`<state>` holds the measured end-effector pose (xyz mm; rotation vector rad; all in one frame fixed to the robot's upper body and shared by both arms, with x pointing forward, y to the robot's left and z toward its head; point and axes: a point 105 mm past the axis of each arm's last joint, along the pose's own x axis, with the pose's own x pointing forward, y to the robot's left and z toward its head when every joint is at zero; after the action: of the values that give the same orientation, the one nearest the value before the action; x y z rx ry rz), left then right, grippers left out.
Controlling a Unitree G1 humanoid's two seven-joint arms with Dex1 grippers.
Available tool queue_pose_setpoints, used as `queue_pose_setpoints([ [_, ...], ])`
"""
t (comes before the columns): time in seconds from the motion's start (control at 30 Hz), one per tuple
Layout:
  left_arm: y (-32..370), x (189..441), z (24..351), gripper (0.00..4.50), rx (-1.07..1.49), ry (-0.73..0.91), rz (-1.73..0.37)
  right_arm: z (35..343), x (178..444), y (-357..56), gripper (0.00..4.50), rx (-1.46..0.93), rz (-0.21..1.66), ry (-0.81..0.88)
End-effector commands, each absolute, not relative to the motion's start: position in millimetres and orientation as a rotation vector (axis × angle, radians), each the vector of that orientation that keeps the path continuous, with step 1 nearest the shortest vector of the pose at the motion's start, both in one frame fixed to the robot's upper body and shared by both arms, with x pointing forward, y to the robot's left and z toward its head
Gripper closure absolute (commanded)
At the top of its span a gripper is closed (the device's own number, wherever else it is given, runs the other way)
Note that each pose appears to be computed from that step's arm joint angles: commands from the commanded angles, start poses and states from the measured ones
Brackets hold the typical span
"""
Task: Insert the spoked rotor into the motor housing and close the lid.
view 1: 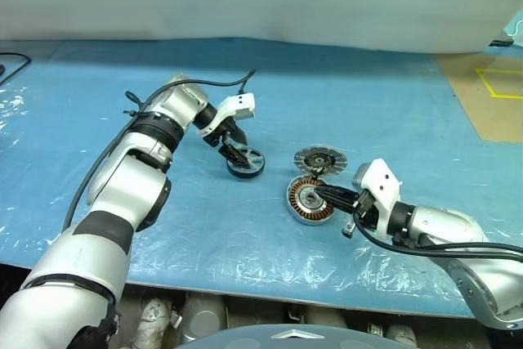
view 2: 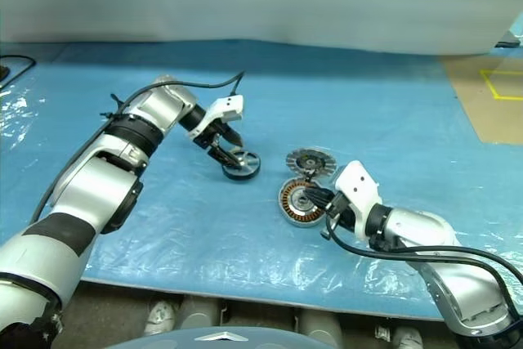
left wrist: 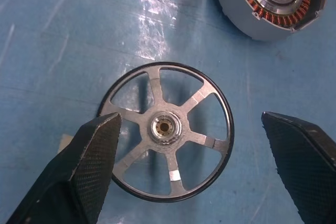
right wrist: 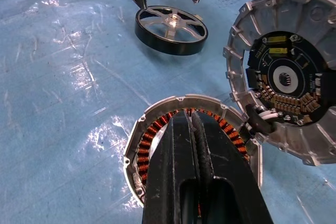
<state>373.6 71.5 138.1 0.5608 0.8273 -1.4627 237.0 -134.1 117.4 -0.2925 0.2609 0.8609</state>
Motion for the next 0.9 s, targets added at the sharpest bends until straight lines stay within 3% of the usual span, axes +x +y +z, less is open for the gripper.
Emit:
queue_pose_setpoints([
  [0.03,69.9,374.7,148.1,0.00,0.621,0.839,-1.462,117.7,235.7,-130.5,4.45,-0.308,0.865,0.230],
  [0.33,69.5,378.4,138.0,0.00,0.627,0.870,-1.417,114.1,232.7,-124.6,4.45,-0.304,0.856,0.223],
  [0.77,70.0,378.5,152.7,0.00,0.519,0.856,-1.439,117.9,232.0,-123.0,4.45,-0.332,0.844,0.225],
  [0.9,72.7,379.0,146.8,0.89,0.558,0.859,-1.436,117.9,231.5,-124.1,4.50,-0.339,0.843,0.230],
])
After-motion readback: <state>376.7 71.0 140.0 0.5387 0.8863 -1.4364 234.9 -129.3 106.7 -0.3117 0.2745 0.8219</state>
